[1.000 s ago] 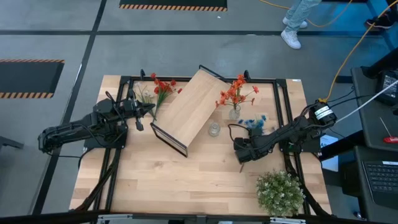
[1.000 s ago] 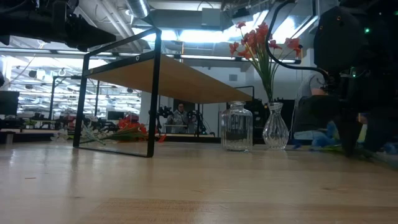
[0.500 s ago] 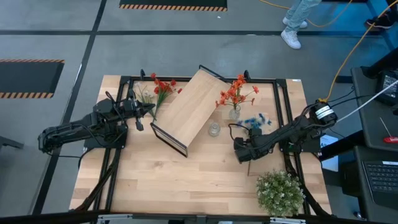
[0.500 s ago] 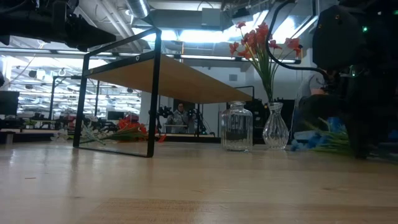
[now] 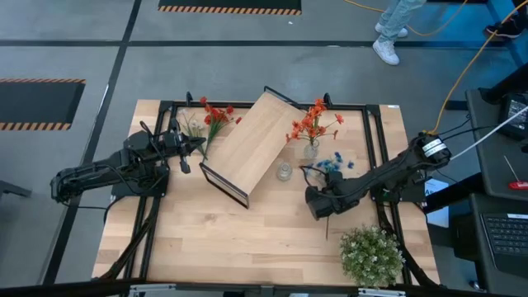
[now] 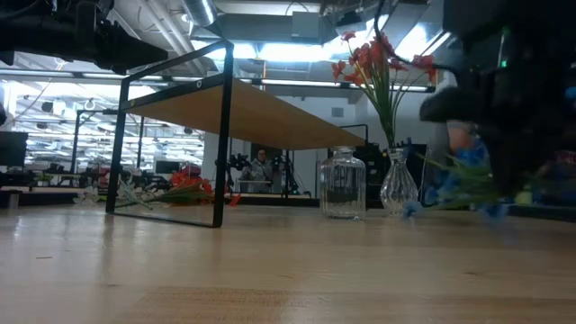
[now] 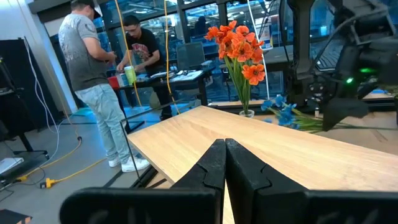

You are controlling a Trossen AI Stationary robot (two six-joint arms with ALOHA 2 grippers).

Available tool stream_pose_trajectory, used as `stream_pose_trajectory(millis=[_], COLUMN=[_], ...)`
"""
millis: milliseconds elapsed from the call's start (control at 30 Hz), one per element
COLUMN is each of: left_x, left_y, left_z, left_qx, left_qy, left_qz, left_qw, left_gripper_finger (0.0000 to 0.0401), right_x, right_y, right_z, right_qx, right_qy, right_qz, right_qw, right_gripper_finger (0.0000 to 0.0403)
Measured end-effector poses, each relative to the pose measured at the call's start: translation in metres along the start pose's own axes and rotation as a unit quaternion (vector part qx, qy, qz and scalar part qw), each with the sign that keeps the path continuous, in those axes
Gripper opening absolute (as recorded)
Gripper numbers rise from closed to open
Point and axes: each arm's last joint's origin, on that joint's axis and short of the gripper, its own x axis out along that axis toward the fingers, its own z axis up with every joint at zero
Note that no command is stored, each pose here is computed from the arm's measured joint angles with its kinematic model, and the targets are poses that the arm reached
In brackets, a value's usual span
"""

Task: Pick and place flowers into a vace then onto a shelf
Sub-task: Put the blue flowers into the right transparent vase

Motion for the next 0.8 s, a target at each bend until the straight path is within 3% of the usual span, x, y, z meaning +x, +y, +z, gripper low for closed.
stream_pose_trajectory(millis=[333,800], left_x=[0.0,0.0], left_y=[0.0,0.0], left_z=[0.0,0.0], left_qx=[0.0,0.0], left_qy=[0.0,0.0], left_qz=[0.0,0.0], left_qw=[1.0,1.0], left_gripper_finger=[0.0004,0.0004], right_x=[-0.044,-0.101], right_y=[0.006,0.003], right_z=[-0.019,-0.021], right_qx=[-0.027,-0.08], right_qy=[-0.032,-0.173], right_qz=[0.046,0.107], right_qw=[0.998,0.976], right_gripper_finger=[0.0007,0.0009])
